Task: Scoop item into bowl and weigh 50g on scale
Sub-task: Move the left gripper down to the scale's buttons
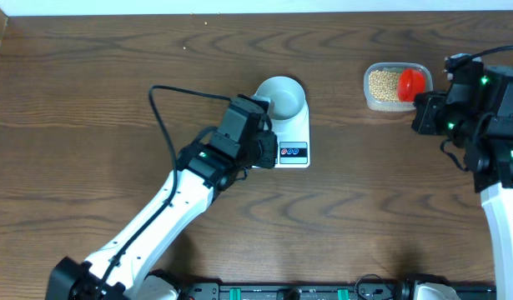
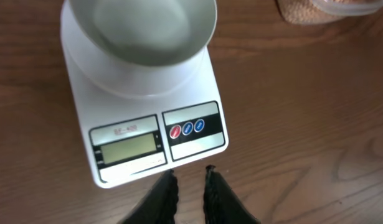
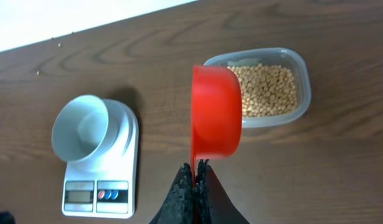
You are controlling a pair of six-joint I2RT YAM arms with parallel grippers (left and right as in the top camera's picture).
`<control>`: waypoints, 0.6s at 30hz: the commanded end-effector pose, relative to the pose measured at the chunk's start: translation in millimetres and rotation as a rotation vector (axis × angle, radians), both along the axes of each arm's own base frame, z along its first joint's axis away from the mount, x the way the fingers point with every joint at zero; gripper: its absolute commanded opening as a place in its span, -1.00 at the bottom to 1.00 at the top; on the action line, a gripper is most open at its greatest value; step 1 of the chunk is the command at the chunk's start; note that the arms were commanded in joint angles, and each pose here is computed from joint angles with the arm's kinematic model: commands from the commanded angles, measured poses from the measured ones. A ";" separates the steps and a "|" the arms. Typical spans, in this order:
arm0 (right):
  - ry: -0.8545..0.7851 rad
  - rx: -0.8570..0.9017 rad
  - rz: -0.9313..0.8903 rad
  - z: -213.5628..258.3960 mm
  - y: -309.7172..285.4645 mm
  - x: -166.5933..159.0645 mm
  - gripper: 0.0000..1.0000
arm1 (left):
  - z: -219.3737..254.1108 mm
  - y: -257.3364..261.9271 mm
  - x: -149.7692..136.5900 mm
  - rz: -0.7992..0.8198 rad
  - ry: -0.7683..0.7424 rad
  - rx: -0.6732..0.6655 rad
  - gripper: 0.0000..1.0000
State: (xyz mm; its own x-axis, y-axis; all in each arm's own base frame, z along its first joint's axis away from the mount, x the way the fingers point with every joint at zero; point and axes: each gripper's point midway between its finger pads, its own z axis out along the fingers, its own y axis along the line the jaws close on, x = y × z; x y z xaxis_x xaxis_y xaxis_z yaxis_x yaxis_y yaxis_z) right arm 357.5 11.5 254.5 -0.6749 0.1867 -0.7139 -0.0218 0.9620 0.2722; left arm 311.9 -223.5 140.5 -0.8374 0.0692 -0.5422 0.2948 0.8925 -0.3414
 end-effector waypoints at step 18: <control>0.051 0.008 -0.025 -16.8 -10.5 14.1 -0.98 | -80.9 -38.9 19.8 0.032 0.086 0.054 -0.85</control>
State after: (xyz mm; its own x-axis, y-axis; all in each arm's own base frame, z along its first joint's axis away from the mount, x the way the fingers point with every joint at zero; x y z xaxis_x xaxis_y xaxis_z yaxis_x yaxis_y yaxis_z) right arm 366.3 4.6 235.1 -0.7097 0.2040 -0.6744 0.0080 0.9594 0.2818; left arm 320.6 -263.4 62.9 -0.8799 0.1215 -0.4593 0.2947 0.8979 -0.3271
